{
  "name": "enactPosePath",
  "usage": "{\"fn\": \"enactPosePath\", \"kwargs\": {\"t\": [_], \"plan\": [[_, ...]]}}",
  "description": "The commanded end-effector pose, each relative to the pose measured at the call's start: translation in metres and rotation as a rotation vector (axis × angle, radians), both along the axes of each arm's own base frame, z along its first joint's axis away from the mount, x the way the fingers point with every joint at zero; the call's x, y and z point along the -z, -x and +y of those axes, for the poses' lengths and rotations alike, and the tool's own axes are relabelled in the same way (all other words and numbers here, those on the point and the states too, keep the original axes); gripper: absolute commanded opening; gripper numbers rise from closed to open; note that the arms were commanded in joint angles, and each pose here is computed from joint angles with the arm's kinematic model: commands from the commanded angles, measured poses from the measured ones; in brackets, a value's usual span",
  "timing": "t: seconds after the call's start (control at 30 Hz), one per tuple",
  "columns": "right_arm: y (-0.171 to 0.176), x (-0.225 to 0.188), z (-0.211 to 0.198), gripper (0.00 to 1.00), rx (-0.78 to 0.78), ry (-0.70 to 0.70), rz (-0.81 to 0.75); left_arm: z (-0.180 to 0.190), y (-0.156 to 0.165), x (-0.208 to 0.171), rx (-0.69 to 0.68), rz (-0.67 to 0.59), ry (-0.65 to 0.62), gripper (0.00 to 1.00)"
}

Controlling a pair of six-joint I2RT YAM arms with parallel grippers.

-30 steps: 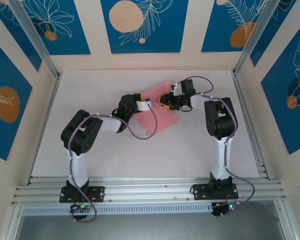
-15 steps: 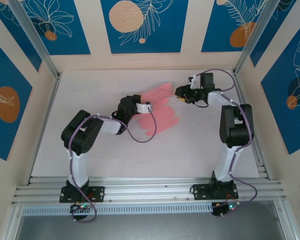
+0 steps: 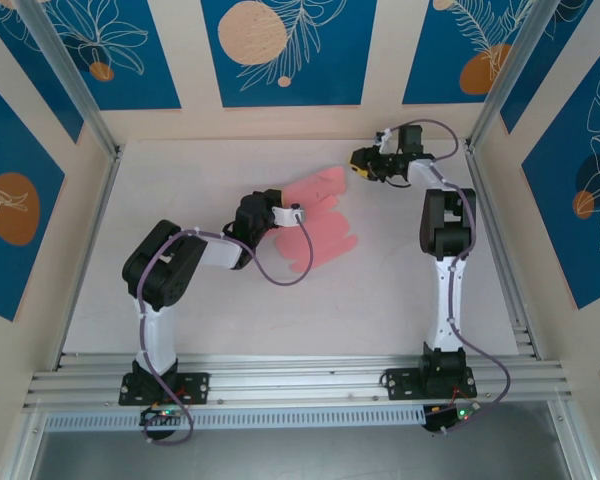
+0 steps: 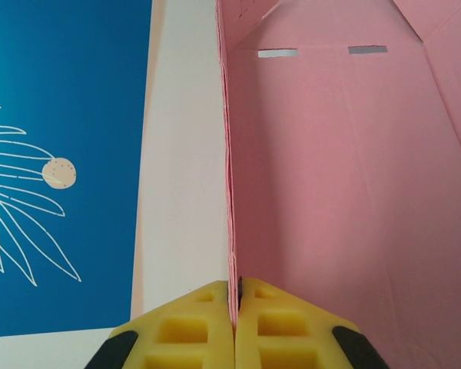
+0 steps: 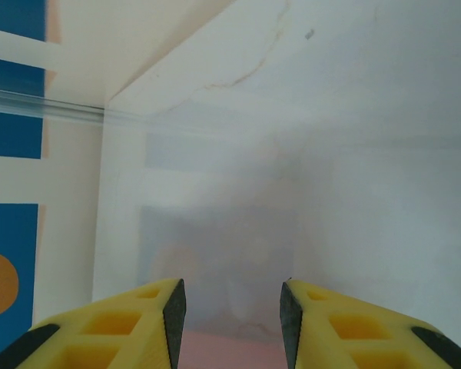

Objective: Fold the paper box

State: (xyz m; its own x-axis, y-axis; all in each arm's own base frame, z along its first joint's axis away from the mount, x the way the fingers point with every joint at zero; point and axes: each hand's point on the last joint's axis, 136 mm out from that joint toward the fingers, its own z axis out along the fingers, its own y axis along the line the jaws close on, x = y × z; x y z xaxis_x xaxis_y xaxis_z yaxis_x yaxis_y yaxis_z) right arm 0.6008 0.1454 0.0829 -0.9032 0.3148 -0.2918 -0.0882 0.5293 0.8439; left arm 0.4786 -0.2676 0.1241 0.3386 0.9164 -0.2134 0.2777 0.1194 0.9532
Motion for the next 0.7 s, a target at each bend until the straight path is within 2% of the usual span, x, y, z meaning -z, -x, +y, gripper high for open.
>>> {"fn": "enactPosePath", "kwargs": {"t": [0.0, 0.27, 0.67], "plan": [[-0.002, -0.001, 0.018, 0.40, -0.050, -0.079, 0.054, -0.008, 0.006, 0.007, 0.036, 0.006, -0.003, 0.00], [0.009, 0.018, 0.053, 0.40, -0.133, -0.079, 0.092, -0.010, 0.004, 0.011, 0.039, 0.018, 0.007, 0.00], [0.045, -0.008, 0.045, 0.40, -0.142, -0.076, 0.038, -0.009, 0.002, 0.014, 0.024, 0.019, -0.004, 0.00]]}}
